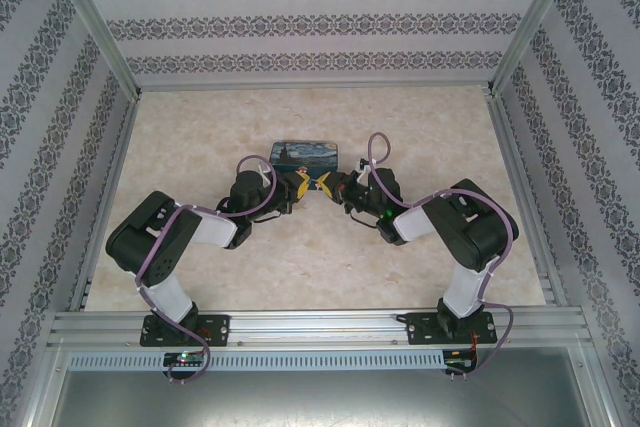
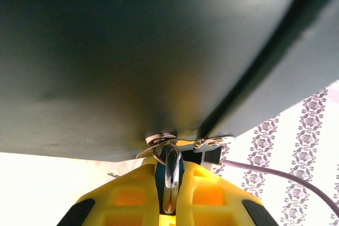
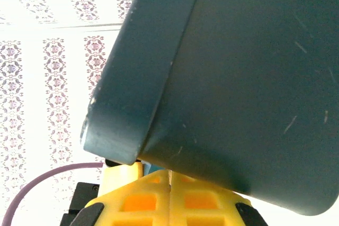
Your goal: Unlock a padlock with a key
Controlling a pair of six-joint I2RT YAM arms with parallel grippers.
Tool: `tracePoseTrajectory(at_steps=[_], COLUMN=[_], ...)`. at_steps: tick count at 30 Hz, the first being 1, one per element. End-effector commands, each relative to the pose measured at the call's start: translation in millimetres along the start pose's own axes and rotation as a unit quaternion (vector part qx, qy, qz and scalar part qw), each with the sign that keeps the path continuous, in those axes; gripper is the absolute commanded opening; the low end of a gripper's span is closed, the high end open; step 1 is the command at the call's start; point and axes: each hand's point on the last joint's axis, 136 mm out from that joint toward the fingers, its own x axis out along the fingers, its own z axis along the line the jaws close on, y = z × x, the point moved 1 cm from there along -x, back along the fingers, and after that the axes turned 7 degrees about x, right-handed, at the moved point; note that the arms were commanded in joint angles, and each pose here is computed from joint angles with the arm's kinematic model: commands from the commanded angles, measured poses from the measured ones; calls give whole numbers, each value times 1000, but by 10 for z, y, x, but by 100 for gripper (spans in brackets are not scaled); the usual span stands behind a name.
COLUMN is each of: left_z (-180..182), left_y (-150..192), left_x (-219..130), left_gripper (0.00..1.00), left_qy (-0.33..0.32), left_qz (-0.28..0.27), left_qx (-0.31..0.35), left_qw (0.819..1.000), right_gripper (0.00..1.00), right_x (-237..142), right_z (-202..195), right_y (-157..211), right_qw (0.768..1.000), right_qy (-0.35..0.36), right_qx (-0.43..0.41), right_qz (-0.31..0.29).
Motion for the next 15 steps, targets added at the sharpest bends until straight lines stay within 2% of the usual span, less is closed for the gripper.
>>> tracePoseTrajectory(at_steps=[1, 15], left_z=[-527, -526], left_y=[440, 467], left_x=[-62, -82], left_gripper=[0, 0], left_qy=[92, 87], left_qz=[94, 99], left_qx=[19, 31], left_qw=[991, 991], right_gripper=[0, 0], right_x=[104, 121], right_z=[120, 298], right_y=[11, 0], right_qw=[1000, 999], right_qy=[-20, -42], right_qx=[-10, -1], right_qz=[-9, 1])
